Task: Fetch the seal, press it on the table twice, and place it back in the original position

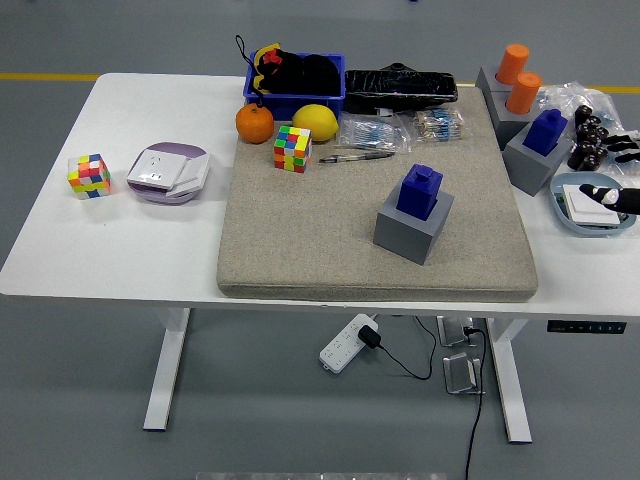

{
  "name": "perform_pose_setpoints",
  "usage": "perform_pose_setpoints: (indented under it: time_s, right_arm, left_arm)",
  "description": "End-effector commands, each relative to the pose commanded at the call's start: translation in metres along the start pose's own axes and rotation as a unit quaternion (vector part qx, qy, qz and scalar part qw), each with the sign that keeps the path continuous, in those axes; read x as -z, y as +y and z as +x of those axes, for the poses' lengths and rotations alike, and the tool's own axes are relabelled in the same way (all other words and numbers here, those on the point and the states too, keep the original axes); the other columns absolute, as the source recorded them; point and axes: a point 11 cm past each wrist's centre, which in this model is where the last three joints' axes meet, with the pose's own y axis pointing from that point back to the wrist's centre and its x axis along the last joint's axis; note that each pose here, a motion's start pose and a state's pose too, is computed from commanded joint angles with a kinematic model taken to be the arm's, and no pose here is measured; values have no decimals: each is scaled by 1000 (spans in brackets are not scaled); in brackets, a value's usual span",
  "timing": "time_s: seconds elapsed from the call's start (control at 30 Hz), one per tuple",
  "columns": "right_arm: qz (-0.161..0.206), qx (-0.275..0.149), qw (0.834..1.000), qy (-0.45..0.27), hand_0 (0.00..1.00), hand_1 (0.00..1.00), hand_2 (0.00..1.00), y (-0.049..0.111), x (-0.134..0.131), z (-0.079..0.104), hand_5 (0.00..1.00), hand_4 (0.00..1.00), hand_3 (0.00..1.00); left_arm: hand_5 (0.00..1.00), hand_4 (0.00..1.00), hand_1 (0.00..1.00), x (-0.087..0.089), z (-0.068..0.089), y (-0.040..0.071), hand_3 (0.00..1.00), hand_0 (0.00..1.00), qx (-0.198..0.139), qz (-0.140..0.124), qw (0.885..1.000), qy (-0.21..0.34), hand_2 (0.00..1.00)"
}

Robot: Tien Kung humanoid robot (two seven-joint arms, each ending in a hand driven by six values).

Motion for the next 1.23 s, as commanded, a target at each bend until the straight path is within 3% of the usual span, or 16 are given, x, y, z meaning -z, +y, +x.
perform_pose_setpoints:
  time_s: [1.23]
  right_arm:
    - [13, -2, 1000, -7, 785, 663, 686, 4, 2, -4, 140, 854, 646]
  left_arm:
    - [220, 643, 693, 4, 0, 0, 717, 720, 1, 4, 1000, -1, 682]
